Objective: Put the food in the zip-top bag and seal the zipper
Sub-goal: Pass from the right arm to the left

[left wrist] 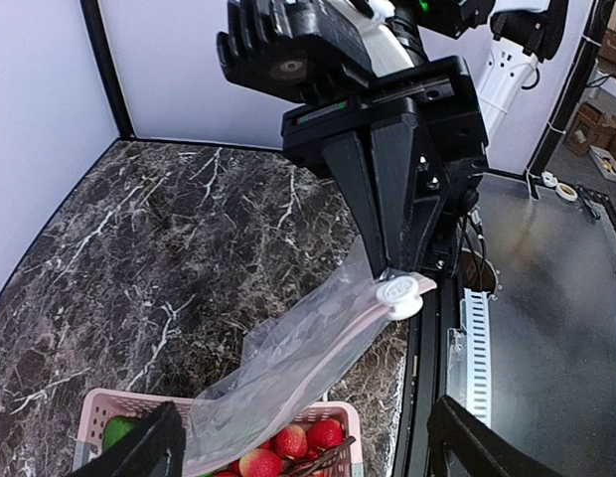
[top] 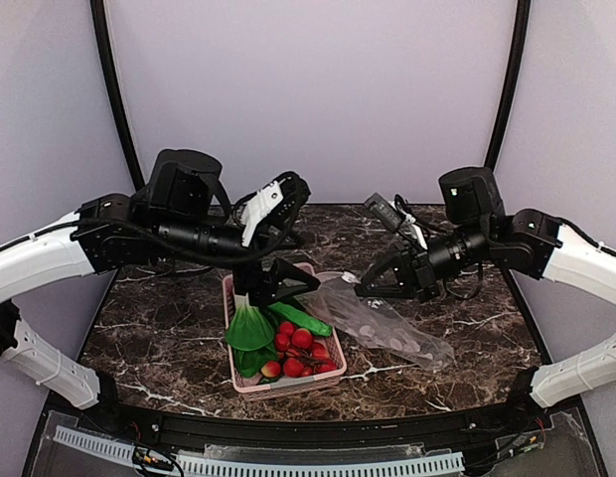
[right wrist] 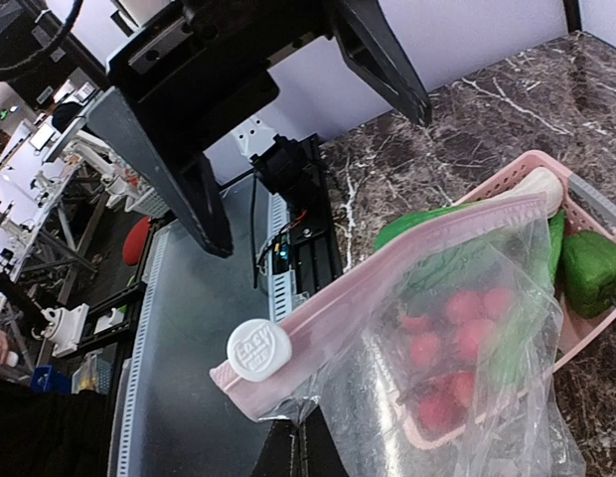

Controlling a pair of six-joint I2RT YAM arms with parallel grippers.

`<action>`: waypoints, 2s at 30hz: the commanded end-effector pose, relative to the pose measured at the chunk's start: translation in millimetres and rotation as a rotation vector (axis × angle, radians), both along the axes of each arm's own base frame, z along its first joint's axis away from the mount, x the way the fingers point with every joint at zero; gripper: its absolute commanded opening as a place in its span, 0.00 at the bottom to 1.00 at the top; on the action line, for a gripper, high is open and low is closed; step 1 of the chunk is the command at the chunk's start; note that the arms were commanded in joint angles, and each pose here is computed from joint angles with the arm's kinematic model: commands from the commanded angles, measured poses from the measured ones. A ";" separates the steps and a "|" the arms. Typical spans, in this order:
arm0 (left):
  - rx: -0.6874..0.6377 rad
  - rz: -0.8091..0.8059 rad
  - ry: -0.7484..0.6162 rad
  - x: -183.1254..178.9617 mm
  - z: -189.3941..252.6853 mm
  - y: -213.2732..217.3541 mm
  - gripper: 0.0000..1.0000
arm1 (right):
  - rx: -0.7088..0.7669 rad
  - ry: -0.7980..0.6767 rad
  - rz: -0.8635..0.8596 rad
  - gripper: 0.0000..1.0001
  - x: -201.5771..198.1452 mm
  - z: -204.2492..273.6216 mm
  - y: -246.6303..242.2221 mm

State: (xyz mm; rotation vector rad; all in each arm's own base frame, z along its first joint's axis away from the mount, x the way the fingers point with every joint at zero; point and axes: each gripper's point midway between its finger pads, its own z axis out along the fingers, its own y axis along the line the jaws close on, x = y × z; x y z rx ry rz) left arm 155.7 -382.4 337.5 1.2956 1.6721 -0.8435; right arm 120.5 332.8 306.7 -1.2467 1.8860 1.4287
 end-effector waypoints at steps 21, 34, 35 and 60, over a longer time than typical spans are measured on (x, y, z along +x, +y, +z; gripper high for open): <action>0.016 -0.217 0.117 -31.7 -15.7 -27.4 0.33 | 0.073 0.132 0.172 0.00 -20.5 13.8 6.6; -0.028 -0.133 0.167 -26.2 -23.5 -22.7 0.01 | 0.072 0.073 0.072 0.14 -5.9 15.2 4.2; -0.043 -0.090 0.178 -21.7 -20.3 -19.7 0.01 | 0.080 0.052 0.058 0.23 -5.1 18.4 2.6; -0.085 0.047 0.319 -11.8 -31.5 -7.8 0.01 | 0.057 -0.231 -0.097 0.43 12.8 11.7 22.1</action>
